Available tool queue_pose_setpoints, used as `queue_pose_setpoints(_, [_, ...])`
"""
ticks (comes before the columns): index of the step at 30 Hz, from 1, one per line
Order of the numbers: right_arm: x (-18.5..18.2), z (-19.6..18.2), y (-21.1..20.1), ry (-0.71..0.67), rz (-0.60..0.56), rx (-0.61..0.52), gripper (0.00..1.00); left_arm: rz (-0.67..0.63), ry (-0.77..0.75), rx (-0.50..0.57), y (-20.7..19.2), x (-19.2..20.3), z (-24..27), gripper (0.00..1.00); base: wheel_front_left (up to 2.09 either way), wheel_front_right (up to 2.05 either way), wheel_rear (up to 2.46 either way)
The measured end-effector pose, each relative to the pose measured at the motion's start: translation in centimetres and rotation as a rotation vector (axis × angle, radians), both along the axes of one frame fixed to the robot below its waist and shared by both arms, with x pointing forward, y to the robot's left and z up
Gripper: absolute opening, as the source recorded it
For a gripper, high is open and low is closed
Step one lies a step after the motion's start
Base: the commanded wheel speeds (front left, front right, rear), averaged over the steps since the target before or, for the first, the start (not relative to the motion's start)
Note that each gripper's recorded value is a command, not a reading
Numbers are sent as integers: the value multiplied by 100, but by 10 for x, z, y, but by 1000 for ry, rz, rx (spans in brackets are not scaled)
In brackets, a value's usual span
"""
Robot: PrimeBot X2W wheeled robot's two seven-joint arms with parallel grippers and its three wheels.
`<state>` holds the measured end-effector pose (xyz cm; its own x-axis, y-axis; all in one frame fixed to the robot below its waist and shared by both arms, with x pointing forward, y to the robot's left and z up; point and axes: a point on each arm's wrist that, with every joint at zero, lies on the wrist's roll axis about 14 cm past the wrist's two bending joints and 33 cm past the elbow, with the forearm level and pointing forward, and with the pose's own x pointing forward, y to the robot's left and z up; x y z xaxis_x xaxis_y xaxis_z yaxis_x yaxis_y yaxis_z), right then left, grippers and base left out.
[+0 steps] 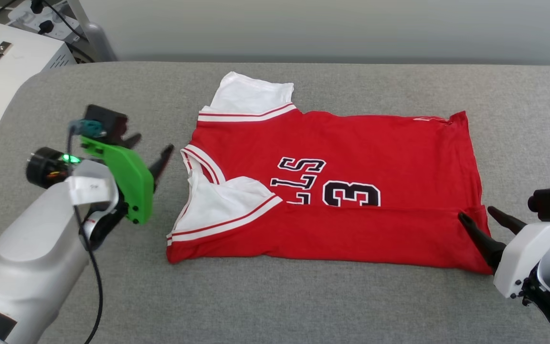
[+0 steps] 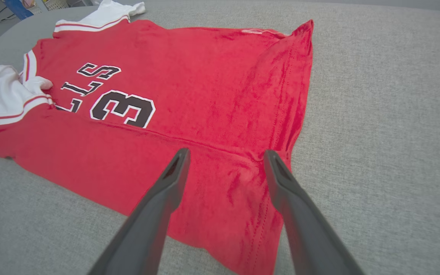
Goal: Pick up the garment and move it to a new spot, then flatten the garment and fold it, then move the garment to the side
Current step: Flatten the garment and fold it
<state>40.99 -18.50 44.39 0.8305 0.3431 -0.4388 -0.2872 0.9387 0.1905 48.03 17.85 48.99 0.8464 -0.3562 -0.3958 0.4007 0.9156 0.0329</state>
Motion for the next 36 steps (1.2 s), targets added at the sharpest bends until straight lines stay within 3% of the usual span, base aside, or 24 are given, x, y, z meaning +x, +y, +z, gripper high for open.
queue_pose_setpoints(4, [-5,-3,1,24,7,-6,100,-45,257,5,-16,-25,-24,100,0,0,0])
queue_pose_setpoints(11, [-11,-9,-1,66,9,-12,100,-102,552,83,-20,-59,-58,100,0,0,0])
queue_pose_setpoints(20, [-16,-21,-6,113,-8,-11,100,-100,752,150,-9,-88,-111,100,0,0,0])
queue_pose_setpoints(27, [-11,-23,-9,114,-16,-15,100,-69,799,145,-5,-88,-134,100,0,0,0])
queue_pose_setpoints(29, [-9,-18,-13,97,-15,-32,100,-74,793,140,-7,-87,-135,0,0,0,0])
queue_pose_setpoints(36, [3,18,-30,34,25,-150,100,-106,691,139,-15,-84,-120,0,0,0,0])
